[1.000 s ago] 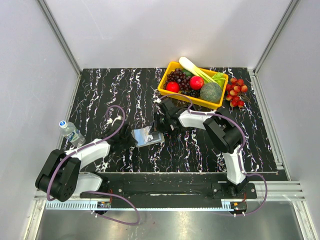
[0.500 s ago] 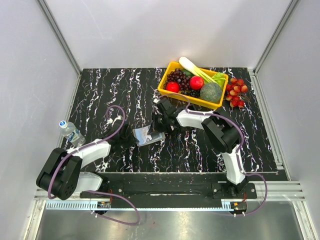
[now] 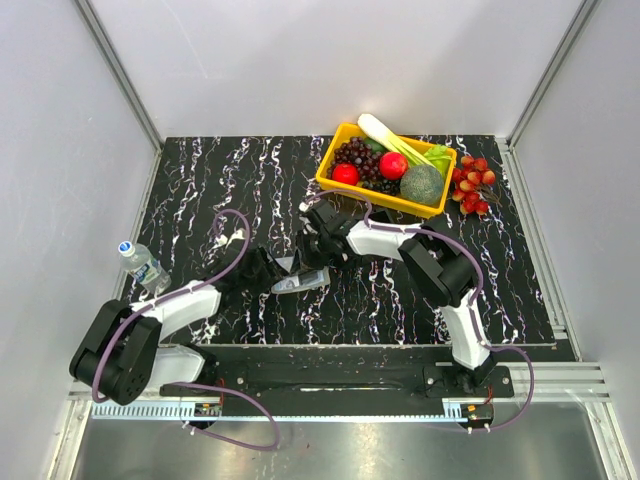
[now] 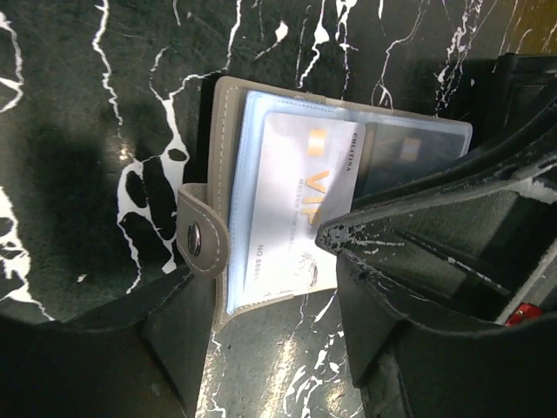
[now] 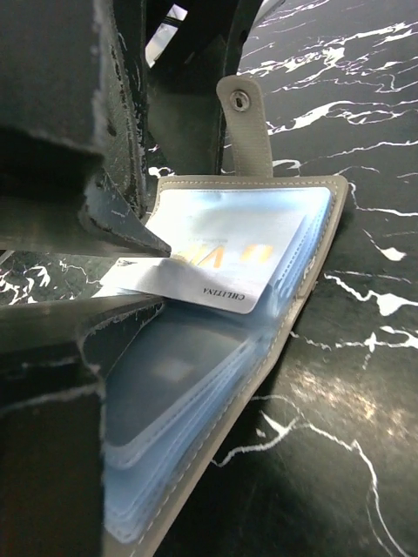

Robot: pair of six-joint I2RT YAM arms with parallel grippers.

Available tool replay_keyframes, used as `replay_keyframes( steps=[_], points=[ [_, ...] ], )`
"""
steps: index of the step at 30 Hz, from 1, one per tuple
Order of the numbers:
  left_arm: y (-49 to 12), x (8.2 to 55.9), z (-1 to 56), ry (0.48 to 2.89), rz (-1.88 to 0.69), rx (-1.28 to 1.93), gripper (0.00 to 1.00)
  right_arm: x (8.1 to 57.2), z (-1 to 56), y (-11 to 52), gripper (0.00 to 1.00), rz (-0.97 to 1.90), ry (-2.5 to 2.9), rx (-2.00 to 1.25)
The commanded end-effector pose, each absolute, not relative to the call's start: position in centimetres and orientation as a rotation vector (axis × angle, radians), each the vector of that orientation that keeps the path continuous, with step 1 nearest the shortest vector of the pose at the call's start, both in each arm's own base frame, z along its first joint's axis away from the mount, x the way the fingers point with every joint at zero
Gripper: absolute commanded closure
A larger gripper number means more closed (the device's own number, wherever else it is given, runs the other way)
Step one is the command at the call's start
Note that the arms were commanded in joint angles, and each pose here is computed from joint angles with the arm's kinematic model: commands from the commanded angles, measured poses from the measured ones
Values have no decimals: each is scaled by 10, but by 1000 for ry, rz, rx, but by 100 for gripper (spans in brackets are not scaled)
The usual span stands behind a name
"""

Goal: Put the credit cards into the card holder
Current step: Insert the credit card into the card holder.

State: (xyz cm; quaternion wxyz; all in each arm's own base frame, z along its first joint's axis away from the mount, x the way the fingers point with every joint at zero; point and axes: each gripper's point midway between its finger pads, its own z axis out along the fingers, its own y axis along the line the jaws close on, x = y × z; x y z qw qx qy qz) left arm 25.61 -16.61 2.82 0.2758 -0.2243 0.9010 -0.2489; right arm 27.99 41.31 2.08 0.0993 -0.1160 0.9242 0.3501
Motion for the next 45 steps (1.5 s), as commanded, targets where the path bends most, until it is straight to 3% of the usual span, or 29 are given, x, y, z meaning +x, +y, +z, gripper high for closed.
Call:
replay_keyframes(
  steps=[1, 9, 13, 19, 24, 27, 40, 42, 45],
  points=[
    [-147, 241, 10, 2466, -545, -628, 40, 257, 15, 405, 70, 958, 2798, -404],
    [-147, 244, 12, 2460, -541, -637, 37, 262, 21, 411, 59, 988, 2741, -467],
    [-151, 248, 16, 2450, -562, -612, 37, 262, 27, 419, 58, 1060, 2701, -497],
    [-156, 251, 20, 2439, -598, -584, 40, 262, 32, 426, 65, 1103, 2684, -516],
    [-165, 253, 27, 2416, -672, -554, 45, 263, 34, 430, 84, 1118, 2682, -513],
    [-170, 252, 27, 2416, -698, -536, 45, 259, 33, 435, 71, 1139, 2692, -531],
    [-164, 249, 25, 2426, -661, -550, 47, 262, 29, 435, 66, 1098, 2721, -504],
    [-160, 251, 27, 2419, -630, -558, 66, 267, 33, 427, 64, 1034, 2695, -483],
    [-151, 250, 27, 2421, -563, -573, 85, 282, 54, 415, 62, 973, 2624, -458]
  ],
)
